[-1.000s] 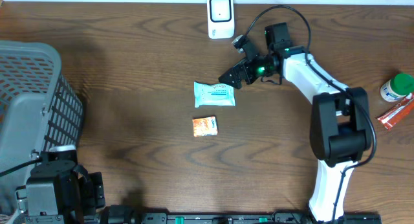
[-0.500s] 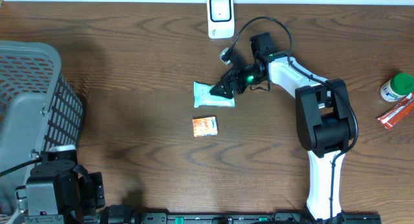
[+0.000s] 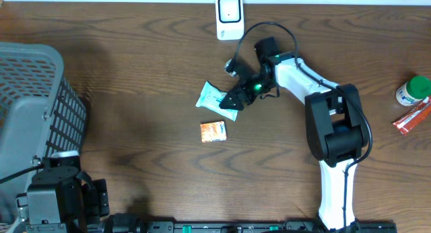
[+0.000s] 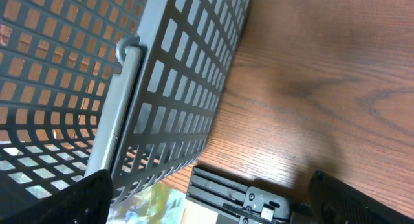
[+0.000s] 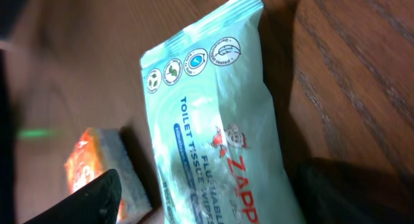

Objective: Scan the item barcode

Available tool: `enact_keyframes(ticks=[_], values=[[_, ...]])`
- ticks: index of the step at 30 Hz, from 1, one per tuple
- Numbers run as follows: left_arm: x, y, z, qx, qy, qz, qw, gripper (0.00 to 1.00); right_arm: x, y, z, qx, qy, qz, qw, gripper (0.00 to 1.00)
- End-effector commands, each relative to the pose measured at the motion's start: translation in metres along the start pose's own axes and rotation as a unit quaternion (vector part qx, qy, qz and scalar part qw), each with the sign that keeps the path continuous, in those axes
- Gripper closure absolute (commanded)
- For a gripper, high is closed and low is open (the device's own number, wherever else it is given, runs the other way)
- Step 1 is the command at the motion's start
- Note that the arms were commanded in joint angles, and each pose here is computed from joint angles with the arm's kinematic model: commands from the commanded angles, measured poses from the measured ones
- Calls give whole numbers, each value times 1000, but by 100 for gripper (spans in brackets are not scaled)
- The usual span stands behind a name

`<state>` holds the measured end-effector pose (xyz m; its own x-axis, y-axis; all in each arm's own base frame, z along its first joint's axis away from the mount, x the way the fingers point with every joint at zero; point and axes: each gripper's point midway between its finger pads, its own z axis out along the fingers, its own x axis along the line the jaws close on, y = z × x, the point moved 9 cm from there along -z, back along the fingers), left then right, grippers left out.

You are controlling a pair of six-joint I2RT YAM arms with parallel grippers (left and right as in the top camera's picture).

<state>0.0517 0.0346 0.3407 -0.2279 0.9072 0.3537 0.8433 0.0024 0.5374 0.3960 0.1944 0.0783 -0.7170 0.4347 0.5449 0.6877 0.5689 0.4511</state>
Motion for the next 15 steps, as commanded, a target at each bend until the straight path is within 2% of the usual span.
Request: enact_keyframes(ticks=[1, 5, 7, 8, 12, 15], values=[[0, -1, -1, -2, 0, -1, 1000, 4, -14, -48, 50, 144, -110, 46, 982, 24], [0, -1, -1, -2, 0, -1, 1000, 4, -12, -54, 59, 157, -133, 53, 977, 34], [0, -1, -1, -2, 0, -1, 1000, 4, -12, -58, 60, 159, -134, 59, 976, 52], [0, -1, -1, -2, 0, -1, 1000, 4, -14, -60, 60, 162, -137, 66, 975, 65], [0, -1, -1, -2, 0, -1, 1000, 4, -20, -67, 53, 175, -163, 95, 966, 99], [0, -1, -1, -2, 0, -1, 1000, 4, -21, -67, 44, 179, -165, 113, 963, 99]])
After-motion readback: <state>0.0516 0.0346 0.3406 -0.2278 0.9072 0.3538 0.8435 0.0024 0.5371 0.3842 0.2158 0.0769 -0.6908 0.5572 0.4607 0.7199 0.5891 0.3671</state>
